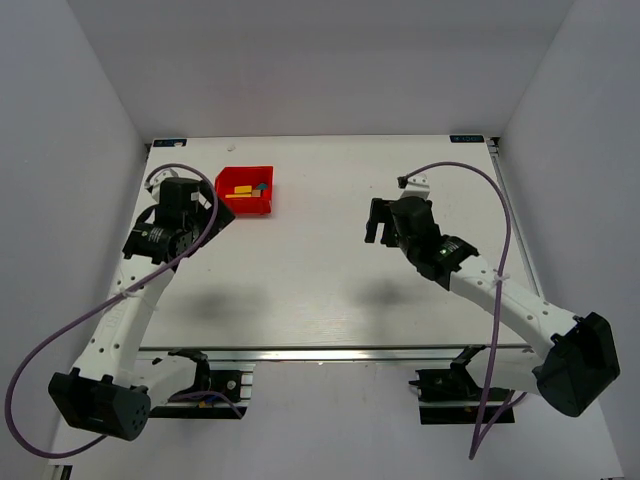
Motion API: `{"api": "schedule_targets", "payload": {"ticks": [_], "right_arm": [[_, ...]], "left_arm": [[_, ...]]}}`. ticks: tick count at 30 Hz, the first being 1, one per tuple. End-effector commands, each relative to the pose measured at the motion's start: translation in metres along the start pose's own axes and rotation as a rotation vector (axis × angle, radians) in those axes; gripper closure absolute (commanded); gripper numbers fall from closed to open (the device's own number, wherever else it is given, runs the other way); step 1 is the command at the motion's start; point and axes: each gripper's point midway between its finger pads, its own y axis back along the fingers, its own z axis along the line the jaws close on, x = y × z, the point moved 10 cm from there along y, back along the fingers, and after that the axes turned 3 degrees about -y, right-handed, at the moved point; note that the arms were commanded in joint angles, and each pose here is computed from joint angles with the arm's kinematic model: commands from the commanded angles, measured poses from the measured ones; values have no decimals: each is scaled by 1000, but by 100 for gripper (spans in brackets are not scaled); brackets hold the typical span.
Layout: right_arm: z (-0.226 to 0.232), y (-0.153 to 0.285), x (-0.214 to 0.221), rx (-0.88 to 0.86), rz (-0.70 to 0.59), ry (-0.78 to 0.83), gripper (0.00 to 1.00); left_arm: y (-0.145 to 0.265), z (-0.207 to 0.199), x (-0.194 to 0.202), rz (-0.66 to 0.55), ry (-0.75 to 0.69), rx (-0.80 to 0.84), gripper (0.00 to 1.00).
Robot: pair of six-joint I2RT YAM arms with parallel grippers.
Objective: Build the wood block tower
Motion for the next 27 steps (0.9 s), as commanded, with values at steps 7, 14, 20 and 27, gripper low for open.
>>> {"api": "schedule_targets", "payload": {"ticks": [7, 14, 20, 27], "right_arm": [[-9, 18, -10, -14, -164, -74, 11], [-28, 25, -4, 156, -179, -110, 11], [-39, 26, -1, 276, -137, -68, 11], [-46, 27, 1, 298, -140, -40, 11]], "left_arm": [[-35, -14, 3, 88, 66, -36, 2], [-99, -37, 3, 177, 183, -110, 2], [-164, -51, 2, 200, 283, -252, 2], [-205, -68, -15, 145, 326, -315, 2]]}}
